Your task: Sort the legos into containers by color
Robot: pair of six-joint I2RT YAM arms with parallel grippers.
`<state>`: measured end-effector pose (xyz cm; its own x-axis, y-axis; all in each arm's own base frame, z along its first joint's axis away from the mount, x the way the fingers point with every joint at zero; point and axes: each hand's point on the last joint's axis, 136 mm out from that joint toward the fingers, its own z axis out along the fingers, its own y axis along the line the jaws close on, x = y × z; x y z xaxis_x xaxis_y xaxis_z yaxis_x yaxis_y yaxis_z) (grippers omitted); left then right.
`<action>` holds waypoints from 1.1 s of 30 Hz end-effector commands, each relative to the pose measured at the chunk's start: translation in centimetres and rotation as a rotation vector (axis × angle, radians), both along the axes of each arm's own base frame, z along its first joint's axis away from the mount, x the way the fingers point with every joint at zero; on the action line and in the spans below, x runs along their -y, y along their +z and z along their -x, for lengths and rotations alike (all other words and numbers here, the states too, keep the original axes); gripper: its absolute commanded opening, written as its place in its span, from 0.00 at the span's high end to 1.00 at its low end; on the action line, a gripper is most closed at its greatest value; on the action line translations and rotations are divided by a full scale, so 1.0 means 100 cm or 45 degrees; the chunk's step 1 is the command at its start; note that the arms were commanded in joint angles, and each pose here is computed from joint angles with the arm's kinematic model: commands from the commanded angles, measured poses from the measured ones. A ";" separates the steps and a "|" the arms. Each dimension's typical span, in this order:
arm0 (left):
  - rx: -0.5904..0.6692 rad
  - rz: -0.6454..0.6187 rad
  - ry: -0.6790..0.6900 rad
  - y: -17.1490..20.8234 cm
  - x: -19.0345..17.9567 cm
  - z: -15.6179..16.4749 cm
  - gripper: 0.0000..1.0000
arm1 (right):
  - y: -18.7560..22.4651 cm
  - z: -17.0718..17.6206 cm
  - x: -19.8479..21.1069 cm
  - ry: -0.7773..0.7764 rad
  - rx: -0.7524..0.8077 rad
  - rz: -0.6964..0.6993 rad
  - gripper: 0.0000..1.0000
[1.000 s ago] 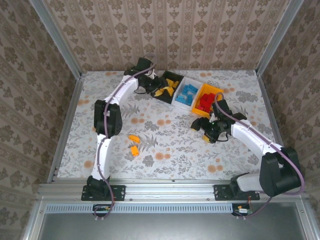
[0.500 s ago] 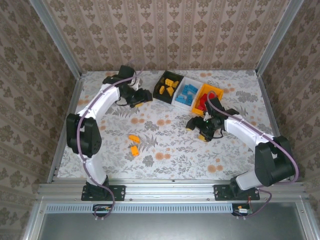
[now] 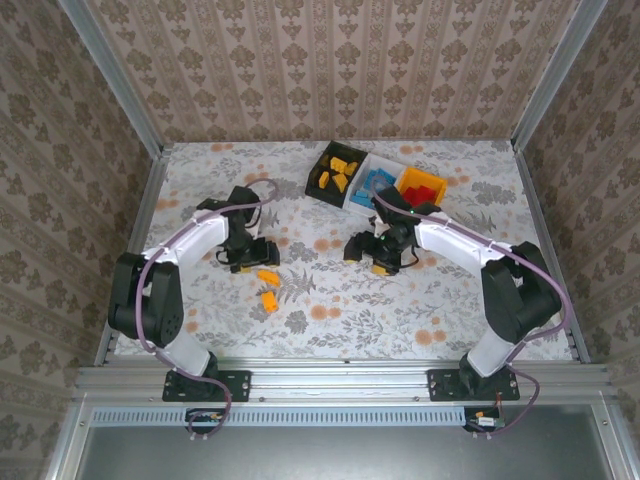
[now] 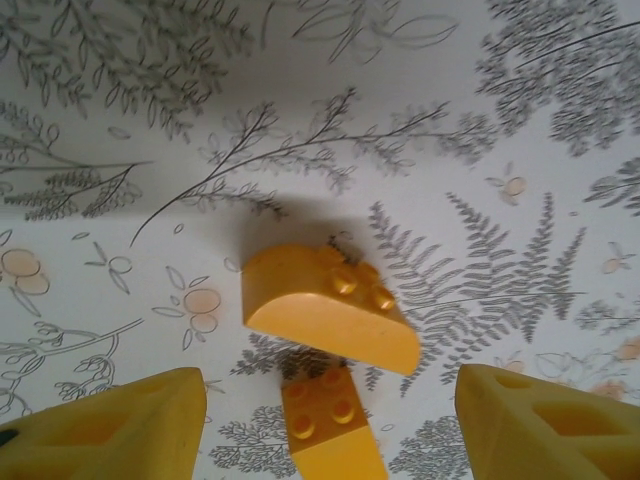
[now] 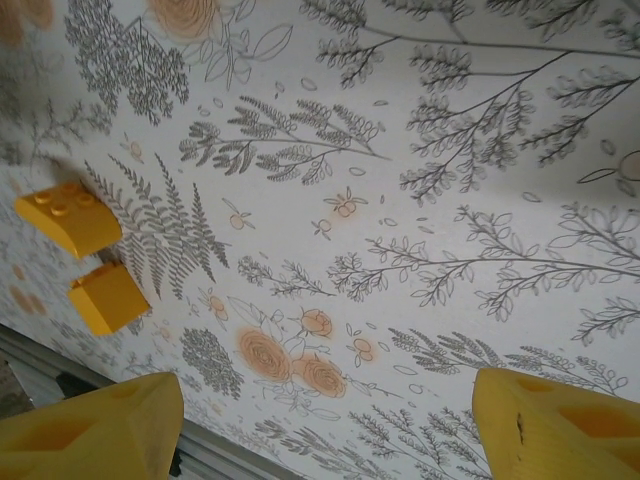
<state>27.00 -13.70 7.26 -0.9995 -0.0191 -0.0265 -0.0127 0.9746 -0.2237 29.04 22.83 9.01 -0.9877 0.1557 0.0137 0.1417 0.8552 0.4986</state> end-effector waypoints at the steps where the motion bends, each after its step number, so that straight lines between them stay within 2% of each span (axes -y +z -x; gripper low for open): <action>1: -0.003 -0.056 -0.008 -0.005 -0.005 0.003 0.29 | 0.000 0.004 0.002 0.056 -0.020 0.044 0.22; 6: -0.045 -0.044 -0.006 -0.017 0.001 0.008 0.25 | 0.000 0.005 0.002 0.065 -0.023 0.049 0.22; 13: -0.117 0.008 -0.034 -0.034 0.033 0.008 0.24 | 0.003 0.005 0.003 0.082 -0.013 0.061 0.21; 19: -0.139 0.026 -0.019 -0.044 0.043 -0.004 0.26 | 0.003 0.007 0.007 0.097 -0.014 0.082 0.21; 33: -0.140 0.025 -0.088 -0.045 0.060 -0.038 0.65 | 0.001 0.009 0.023 0.095 -0.027 0.114 0.20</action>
